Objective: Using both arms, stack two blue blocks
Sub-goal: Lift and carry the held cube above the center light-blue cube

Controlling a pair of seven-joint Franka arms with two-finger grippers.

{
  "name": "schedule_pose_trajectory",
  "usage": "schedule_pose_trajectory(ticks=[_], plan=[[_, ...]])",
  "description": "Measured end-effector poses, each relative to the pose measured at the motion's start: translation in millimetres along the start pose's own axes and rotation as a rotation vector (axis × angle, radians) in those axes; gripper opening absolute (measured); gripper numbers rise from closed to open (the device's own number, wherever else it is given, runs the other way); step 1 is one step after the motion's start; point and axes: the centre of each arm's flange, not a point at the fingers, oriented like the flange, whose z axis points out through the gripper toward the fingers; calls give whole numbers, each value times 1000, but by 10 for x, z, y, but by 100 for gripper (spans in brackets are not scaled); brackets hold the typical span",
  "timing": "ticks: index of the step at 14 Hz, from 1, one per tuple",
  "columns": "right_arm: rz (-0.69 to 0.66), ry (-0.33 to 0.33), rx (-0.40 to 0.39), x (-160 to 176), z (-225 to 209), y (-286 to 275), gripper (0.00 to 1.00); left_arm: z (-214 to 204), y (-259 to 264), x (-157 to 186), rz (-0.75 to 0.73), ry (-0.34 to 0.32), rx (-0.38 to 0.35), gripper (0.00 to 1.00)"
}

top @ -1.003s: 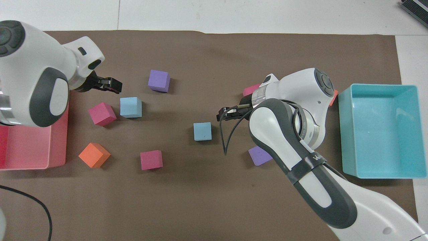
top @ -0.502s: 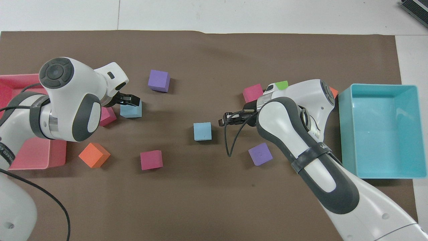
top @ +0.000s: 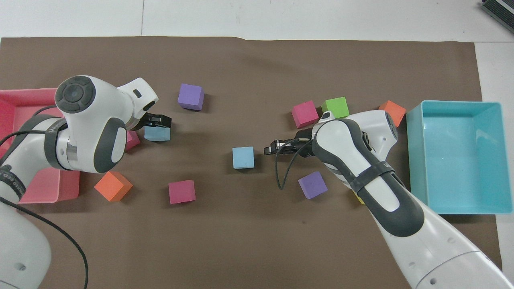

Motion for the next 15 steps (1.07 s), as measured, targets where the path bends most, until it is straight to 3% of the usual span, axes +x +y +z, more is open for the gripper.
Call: schedule_pose_trajectory(ticks=[4,7,10,15], plan=[[47,13,40,-25,74,65,1,356,62,-31,-22,-32,3,100],[53,10,35,-54,111,88,1,390,57,-48,-41,-39,4,100],[56,8,32,-69,123,107,1,390,77,-55,-68,-43,4,61],[59,5,30,-86,134,129,1,230,145,-38,-86,-28,2,59]])
